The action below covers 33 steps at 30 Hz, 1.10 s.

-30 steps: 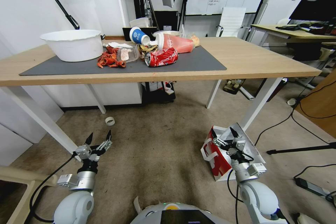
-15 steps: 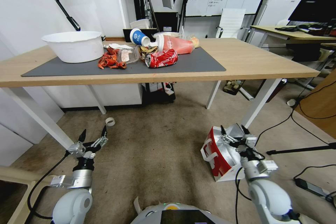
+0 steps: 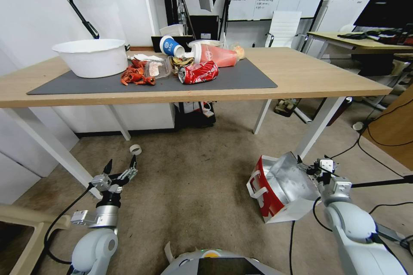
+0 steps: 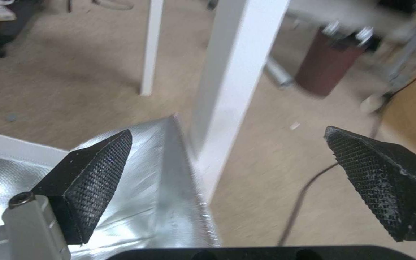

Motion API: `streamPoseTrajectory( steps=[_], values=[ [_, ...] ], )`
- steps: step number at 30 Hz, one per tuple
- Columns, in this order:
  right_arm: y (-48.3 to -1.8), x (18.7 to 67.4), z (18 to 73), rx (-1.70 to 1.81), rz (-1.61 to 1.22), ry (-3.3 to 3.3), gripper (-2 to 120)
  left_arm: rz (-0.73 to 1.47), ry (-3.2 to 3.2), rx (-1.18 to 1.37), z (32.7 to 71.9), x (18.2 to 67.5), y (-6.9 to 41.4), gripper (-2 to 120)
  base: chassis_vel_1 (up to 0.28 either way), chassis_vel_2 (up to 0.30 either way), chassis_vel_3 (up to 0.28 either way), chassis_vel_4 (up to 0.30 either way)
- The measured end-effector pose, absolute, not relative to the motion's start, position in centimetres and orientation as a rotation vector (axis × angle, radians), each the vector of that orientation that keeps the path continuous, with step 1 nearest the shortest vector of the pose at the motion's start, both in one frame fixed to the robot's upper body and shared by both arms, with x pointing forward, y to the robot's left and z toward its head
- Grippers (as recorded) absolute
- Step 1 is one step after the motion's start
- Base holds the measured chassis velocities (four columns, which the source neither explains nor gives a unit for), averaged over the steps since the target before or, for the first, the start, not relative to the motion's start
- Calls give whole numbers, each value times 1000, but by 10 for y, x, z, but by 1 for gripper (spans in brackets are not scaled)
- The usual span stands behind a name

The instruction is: Pick up the food delivery bag from the floor and place it on the table.

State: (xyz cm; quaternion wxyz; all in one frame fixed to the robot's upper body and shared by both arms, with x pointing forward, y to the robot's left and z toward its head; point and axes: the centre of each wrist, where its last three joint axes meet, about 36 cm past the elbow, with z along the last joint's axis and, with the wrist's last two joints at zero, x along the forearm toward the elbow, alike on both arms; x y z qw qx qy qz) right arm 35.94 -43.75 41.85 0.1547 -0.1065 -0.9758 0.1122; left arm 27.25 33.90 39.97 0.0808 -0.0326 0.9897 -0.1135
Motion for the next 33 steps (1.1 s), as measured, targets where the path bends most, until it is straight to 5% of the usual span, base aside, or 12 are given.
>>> streamPoseTrajectory(
  steps=[18, 26, 33],
  values=[
    [-448, 392, 386, -261, 183, -2685, 97, -350, 2965, -115, 396, 270, 336, 100, 0, 0, 0, 0],
    [-449, 397, 374, -256, 161, -2650, 80, -343, 2961, -121, 397, 267, 334, 100, 0, 0, 0, 0],
    [-453, 394, 367, -258, 111, -2612, 48, -342, 2955, -126, 398, 267, 333, 100, 0, 0, 0, 0]
  ],
)
